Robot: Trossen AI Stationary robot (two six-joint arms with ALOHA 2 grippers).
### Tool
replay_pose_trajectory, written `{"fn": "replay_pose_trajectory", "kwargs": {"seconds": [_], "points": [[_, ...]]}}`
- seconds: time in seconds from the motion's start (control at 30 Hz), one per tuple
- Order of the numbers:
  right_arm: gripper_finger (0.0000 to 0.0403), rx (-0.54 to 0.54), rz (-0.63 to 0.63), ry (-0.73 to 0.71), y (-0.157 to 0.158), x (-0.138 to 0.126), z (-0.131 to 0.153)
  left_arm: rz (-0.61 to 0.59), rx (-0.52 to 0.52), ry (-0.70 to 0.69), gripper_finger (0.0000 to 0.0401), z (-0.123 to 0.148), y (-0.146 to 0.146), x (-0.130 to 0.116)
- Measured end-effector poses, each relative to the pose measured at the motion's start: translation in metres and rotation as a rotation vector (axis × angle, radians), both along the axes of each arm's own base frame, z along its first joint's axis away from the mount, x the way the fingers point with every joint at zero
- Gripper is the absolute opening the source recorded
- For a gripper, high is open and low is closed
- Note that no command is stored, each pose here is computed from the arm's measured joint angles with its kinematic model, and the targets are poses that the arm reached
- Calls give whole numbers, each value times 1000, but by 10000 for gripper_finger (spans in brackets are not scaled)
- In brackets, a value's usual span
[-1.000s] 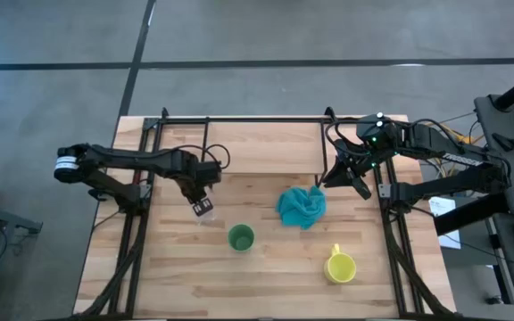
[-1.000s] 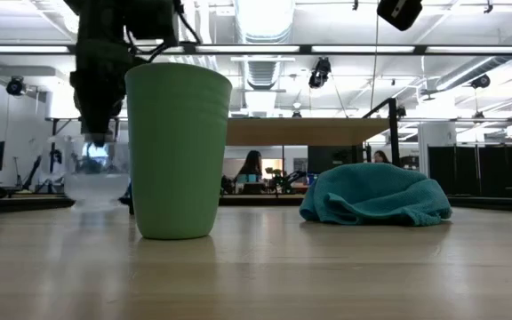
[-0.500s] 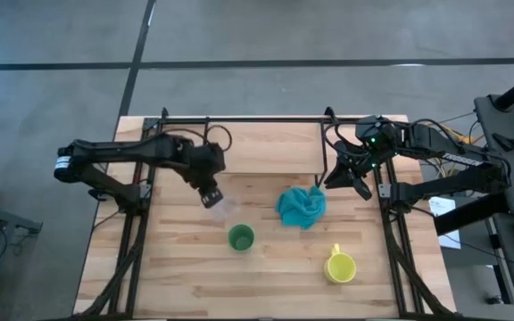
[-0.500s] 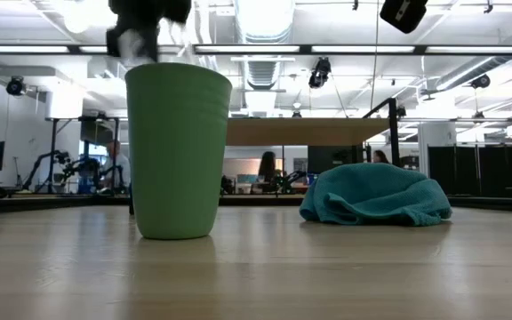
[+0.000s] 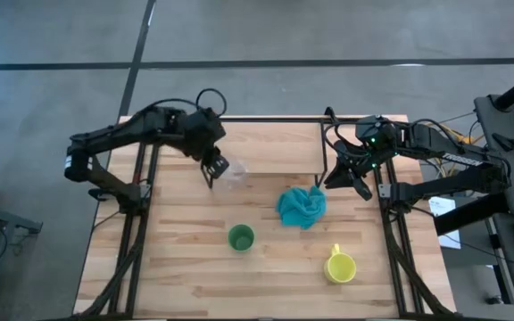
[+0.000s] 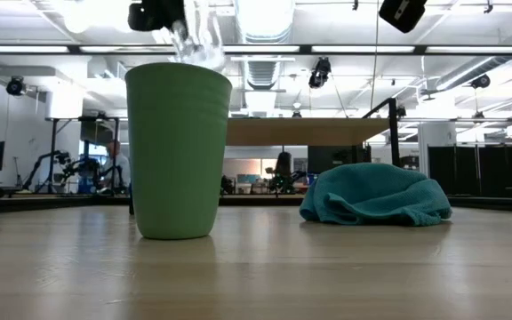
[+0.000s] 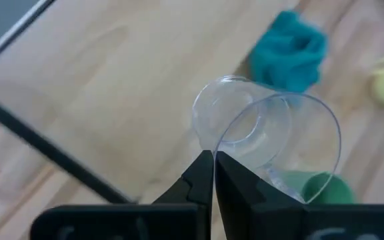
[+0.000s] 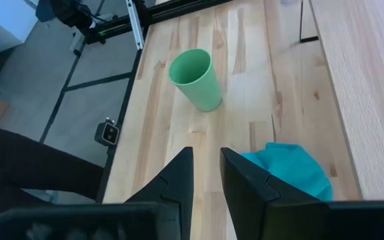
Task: Stack small to large cups/mugs on shelf
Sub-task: Put the transparent cup on the shelf
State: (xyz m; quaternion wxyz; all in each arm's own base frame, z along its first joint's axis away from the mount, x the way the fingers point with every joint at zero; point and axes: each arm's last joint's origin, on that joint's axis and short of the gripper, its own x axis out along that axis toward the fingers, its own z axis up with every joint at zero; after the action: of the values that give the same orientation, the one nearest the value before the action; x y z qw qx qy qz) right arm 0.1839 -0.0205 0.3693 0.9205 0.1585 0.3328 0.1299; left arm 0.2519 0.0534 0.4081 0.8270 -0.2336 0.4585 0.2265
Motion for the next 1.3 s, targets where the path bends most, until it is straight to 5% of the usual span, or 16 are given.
{"fn": "replay_pose_trajectory", "kwargs": {"seconds": [0.3, 0.5, 1.3], "points": [[70, 0, 0, 0, 0, 0, 0, 20, 51, 79, 0, 4, 46, 13], [70, 0, 0, 0, 0, 0, 0, 72, -3, 235, 0, -6, 70, 10], [70, 0, 0, 0, 0, 0, 0, 69, -100, 265, 0, -19, 92, 6]]}}
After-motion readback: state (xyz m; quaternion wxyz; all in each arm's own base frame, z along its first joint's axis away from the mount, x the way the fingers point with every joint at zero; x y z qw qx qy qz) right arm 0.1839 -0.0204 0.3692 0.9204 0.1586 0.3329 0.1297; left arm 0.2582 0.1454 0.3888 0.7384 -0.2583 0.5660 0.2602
